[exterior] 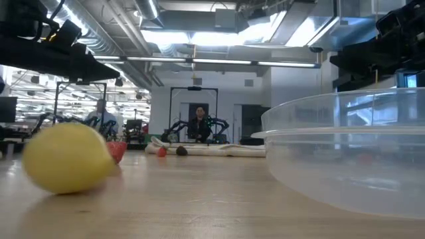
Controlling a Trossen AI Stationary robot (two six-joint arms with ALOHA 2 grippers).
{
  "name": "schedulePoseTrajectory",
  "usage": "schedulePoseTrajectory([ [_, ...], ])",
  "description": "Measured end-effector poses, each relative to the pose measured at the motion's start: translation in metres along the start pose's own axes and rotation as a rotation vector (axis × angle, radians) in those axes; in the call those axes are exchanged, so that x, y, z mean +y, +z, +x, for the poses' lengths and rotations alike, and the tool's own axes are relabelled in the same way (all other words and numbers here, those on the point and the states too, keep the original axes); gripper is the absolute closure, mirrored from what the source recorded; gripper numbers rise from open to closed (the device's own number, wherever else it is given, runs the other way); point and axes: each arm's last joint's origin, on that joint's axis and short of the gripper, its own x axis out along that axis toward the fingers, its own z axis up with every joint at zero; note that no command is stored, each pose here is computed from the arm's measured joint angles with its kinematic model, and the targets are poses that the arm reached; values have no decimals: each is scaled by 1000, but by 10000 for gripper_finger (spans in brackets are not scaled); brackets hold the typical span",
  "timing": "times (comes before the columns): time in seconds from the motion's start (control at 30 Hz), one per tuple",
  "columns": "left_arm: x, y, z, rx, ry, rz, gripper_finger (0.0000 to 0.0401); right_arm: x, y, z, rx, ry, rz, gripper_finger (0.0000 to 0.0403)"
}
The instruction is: Pick and placing Produce into tupperware
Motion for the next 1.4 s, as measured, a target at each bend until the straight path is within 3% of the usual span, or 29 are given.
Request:
schedulePoseTrajectory([
  [1.4,0,0,0,0,0,0,314,0,-3,0,37,1,1,184],
])
